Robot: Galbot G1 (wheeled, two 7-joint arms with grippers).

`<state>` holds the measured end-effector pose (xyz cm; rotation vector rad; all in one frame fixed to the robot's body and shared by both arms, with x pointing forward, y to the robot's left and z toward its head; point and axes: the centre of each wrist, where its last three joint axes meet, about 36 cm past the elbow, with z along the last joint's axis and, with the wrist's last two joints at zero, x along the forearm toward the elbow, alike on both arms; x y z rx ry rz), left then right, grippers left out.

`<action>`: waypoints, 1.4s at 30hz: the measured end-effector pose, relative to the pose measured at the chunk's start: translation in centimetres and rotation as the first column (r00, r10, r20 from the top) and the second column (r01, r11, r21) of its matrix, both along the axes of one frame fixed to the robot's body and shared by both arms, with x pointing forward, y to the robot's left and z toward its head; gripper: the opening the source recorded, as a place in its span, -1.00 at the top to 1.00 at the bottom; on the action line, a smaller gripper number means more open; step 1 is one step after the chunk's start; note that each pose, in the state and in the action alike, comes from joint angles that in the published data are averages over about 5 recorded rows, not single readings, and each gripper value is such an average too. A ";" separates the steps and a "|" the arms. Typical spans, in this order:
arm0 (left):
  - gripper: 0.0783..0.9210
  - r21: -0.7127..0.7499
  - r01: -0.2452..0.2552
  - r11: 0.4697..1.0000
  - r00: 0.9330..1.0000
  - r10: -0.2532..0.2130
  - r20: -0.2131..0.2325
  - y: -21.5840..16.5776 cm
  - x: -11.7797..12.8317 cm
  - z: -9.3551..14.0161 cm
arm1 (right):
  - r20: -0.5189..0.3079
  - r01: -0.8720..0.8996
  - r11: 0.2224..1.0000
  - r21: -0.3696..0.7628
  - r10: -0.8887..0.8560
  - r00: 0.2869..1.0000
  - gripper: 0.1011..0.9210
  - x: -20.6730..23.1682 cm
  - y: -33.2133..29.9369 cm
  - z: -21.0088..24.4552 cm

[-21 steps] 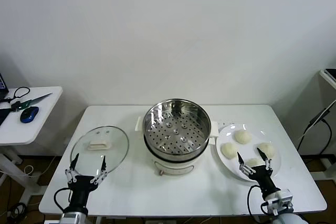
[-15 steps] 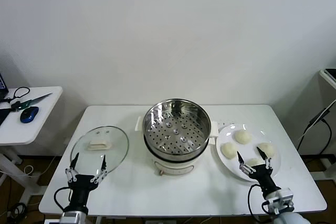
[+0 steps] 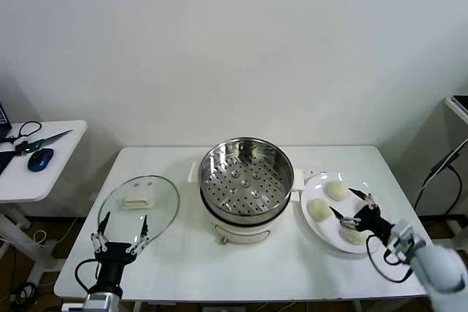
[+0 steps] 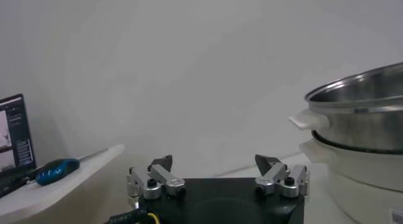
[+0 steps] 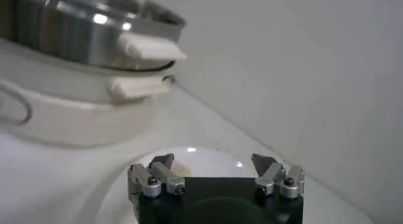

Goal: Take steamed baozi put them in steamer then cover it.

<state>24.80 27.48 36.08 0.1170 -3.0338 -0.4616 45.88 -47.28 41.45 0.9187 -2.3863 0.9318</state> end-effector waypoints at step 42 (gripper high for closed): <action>-0.77 0.014 -0.048 0.999 0.998 0.049 -0.039 2.2 0.6 -1.4 | -0.531 -0.508 0.718 -0.477 0.226 0.817 -0.76 23.0 5.1 4.4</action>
